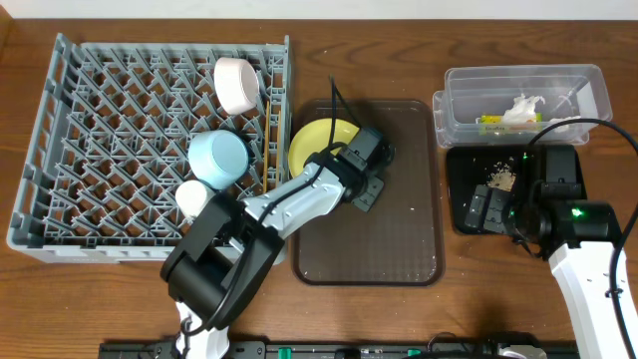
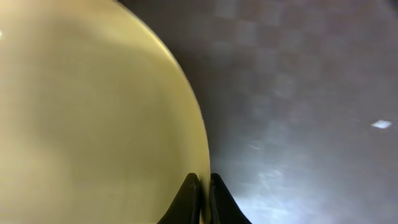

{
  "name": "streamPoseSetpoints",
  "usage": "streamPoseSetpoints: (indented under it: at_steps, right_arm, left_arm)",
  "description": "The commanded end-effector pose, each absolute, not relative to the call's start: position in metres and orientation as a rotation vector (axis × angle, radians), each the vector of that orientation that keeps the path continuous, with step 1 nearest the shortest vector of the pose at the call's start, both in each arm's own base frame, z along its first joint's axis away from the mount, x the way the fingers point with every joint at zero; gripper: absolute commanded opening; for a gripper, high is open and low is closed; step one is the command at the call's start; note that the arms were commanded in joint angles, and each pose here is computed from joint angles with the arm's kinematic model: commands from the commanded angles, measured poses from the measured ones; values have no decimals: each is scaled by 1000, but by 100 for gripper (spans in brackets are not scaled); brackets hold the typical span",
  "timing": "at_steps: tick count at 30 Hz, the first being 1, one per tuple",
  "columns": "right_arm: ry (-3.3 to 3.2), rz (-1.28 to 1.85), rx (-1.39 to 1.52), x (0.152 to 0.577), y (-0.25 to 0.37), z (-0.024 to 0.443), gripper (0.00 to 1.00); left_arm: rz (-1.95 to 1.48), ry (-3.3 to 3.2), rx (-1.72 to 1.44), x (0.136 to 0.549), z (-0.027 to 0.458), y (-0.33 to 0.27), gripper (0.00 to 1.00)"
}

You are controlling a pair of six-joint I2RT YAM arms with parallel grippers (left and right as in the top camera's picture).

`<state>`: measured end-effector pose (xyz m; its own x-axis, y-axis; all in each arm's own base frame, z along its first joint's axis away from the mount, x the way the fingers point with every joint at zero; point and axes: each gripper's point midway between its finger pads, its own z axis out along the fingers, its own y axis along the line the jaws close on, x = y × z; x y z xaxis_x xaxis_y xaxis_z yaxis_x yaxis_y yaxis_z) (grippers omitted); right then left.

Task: Sort waste into correct bins and load items into the dishwasher rack
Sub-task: 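Grasp the yellow plate's rim on the brown tray with left gripper, then stand the yellow plate upright in the rack's right edge slots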

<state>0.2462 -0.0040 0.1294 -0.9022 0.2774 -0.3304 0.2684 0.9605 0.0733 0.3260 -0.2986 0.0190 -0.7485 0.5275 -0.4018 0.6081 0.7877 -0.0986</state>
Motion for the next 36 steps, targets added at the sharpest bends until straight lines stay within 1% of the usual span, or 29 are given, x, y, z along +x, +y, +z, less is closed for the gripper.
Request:
streamPoseSetpoints:
  at_steps: [1, 6, 9, 15, 19, 24, 30, 36]
  right_arm:
    - [2762, 29, 411, 247, -8, 131, 99]
    - [2762, 29, 411, 247, -8, 131, 99]
    - [2762, 29, 411, 247, -8, 131, 99]
    - [2762, 29, 411, 247, -8, 131, 99]
    - [2762, 29, 411, 247, -8, 131, 99]
    - [2762, 29, 411, 247, -8, 131, 99]
    - [2762, 29, 411, 247, -8, 131, 99]
    - [2762, 29, 411, 247, -8, 131, 99]
  left_arm:
    - [-439, 2606, 877, 306, 43, -312, 6]
    - [-498, 2474, 851, 309, 100, -317, 6]
    - [-533, 2421, 768, 316, 132, -309, 6]
    - [-613, 2340, 482, 339, 198, -271, 6]
    - [-797, 2297, 353, 350, 232, -241, 6]
    - [-1071, 2267, 308, 357, 248, -211, 6]
    - [-1370, 2261, 195, 366, 246, -178, 6]
    - [-1474, 2274, 86, 380, 228, -153, 6]
